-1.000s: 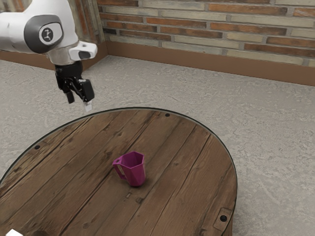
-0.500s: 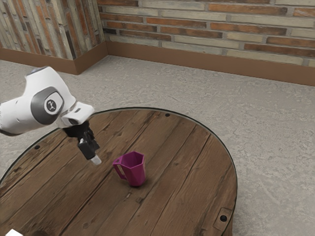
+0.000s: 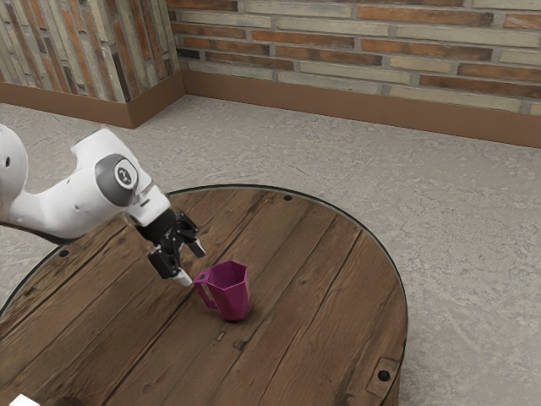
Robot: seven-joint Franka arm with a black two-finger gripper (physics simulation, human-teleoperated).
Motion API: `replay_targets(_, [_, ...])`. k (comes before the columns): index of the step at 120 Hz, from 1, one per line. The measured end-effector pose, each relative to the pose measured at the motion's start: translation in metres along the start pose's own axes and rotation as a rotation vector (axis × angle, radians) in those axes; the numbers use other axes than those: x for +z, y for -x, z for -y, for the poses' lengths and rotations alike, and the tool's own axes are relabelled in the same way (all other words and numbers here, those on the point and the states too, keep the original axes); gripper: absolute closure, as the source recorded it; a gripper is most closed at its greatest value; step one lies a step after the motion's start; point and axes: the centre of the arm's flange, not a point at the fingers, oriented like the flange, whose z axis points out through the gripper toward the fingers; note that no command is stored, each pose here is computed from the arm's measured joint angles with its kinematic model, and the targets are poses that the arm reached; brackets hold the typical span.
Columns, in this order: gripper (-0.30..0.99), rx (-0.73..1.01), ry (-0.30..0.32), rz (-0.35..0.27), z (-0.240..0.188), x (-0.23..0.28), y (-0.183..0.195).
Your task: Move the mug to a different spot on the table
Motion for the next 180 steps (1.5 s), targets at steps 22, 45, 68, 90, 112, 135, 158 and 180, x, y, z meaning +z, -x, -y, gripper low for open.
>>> replay_targets(22, [0.00,0.026,0.000,-0.055,0.000,0.025,0.015])
replay_targets(45, [0.00,0.069,-0.010,-0.067,0.005,0.041,0.025])
replay_targets(68, [0.00,0.064,-0.011,-0.099,0.005,0.063,0.035])
replay_targets(90, [0.00,0.030,-0.026,-0.152,-0.005,0.077,0.038])
replay_targets(112, [0.04,0.016,-0.047,-0.160,-0.009,0.082,0.049])
replay_targets(135, [0.25,0.032,-0.065,-0.150,-0.009,0.083,0.053])
replay_targets(158, [0.42,0.056,-0.076,-0.140,-0.007,0.084,0.052])
replay_targets(180, [0.53,0.074,-0.085,-0.133,-0.006,0.084,0.051])
